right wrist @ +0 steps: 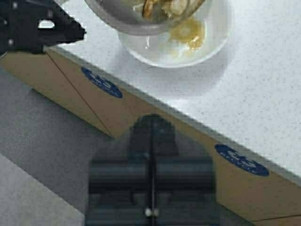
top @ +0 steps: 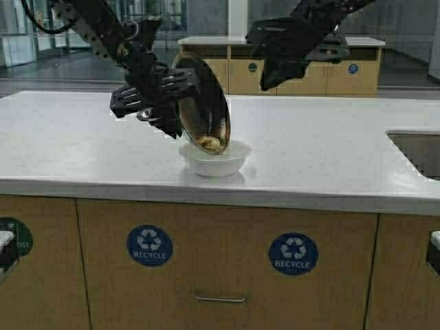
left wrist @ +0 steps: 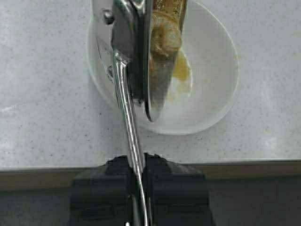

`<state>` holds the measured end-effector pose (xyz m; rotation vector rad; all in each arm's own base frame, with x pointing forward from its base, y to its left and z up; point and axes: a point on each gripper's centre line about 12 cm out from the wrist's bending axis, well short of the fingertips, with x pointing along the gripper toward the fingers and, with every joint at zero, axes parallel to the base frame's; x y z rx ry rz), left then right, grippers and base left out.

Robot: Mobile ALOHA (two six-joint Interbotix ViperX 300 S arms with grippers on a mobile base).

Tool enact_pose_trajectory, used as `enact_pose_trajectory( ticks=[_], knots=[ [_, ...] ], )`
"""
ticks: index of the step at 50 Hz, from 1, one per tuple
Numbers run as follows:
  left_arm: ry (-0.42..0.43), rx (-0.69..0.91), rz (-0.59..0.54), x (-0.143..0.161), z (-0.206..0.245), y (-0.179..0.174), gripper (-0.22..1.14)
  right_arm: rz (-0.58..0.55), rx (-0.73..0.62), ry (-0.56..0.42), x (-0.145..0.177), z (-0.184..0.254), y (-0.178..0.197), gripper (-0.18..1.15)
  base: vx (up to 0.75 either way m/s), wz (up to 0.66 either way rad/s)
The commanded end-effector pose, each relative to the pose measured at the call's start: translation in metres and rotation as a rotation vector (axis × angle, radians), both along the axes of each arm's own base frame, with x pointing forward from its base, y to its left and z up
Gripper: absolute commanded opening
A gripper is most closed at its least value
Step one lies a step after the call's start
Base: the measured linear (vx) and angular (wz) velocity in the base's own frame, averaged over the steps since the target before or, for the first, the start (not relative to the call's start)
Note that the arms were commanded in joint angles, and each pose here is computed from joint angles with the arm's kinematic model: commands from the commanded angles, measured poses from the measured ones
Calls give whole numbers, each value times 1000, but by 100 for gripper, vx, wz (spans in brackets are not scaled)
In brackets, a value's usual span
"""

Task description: Add oil to the pan and cook the shrimp and serve it

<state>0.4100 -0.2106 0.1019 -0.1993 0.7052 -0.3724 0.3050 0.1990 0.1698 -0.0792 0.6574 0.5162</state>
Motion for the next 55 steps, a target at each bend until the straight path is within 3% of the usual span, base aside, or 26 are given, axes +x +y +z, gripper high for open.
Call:
enact_pose_trajectory(
  ticks=[1, 55],
  knots=[
    [-110, -9, -35, 13, 41, -12, 4, -2, 19, -29, 2, 9, 1, 5, 0, 0],
    [-200, 221, -170, 29, 61, -17, 6, -3, 24, -37, 3, 10, 2, 5, 0, 0]
  ],
)
